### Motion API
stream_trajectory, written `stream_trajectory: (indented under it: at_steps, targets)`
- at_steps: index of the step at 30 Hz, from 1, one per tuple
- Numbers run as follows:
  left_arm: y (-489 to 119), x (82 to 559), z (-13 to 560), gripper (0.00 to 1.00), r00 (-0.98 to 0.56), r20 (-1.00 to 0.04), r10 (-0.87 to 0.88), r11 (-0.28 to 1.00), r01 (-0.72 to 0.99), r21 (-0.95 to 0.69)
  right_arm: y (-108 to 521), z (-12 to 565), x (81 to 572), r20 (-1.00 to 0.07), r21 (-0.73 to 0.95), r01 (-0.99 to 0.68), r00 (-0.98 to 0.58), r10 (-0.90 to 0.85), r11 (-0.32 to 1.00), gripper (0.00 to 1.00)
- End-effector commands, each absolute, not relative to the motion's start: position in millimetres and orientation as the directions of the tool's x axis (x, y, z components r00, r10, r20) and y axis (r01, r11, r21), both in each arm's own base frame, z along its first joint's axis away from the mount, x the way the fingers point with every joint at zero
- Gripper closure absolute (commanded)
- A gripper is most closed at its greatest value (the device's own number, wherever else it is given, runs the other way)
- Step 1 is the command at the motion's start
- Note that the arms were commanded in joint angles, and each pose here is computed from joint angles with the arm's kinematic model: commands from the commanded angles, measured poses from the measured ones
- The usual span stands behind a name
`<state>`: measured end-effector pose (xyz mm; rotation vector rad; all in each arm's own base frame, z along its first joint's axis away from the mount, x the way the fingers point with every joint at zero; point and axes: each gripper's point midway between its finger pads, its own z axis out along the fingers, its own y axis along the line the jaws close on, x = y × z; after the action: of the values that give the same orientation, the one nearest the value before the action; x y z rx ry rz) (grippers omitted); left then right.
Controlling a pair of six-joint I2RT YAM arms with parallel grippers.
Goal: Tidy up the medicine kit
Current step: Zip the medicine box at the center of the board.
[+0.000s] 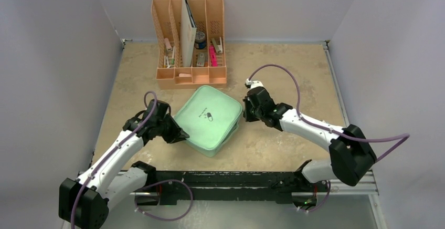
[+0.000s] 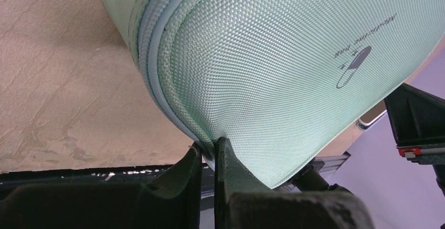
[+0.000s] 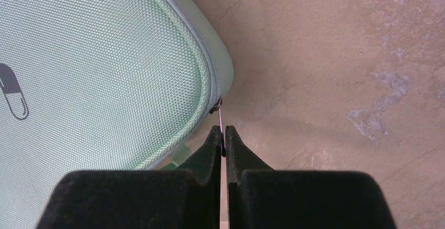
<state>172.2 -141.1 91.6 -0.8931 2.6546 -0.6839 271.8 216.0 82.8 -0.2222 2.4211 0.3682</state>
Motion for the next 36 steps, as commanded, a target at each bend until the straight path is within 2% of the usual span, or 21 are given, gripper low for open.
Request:
stream_trajectory:
  at_steps: [1,8,17,24,32,36]
  targets:
    - [-126,160,84,1.00,-0.805,-0.131,-0.579,0.761,-0.475,-0.441,191,82,298,-0.676,0.107,-0.168,-0.735,-0.052,0.980,1.00]
    - [-126,162,89,1.00,-0.813,-0.150,-0.562,0.772,-0.451,-0.448,200,80,298,-0.658,0.141,-0.191,-0.751,-0.052,0.972,1.00]
    - [-126,169,96,1.00,-0.833,-0.190,-0.520,0.800,-0.396,-0.451,179,72,260,-0.609,0.172,-0.142,-0.793,-0.009,0.975,1.00]
    - [-139,191,110,1.00,-0.883,-0.310,-0.353,0.856,-0.171,-0.487,165,69,235,-0.572,0.180,-0.108,-0.820,0.014,0.978,1.00]
    - [-147,211,116,1.00,-0.905,-0.343,-0.250,0.882,-0.067,-0.467,149,75,203,-0.504,0.212,-0.021,-0.859,0.091,0.977,1.00]
    - [-158,219,119,1.00,-0.912,-0.341,-0.229,0.864,-0.029,-0.504,155,79,186,-0.469,0.268,-0.044,-0.878,0.090,0.962,1.00]
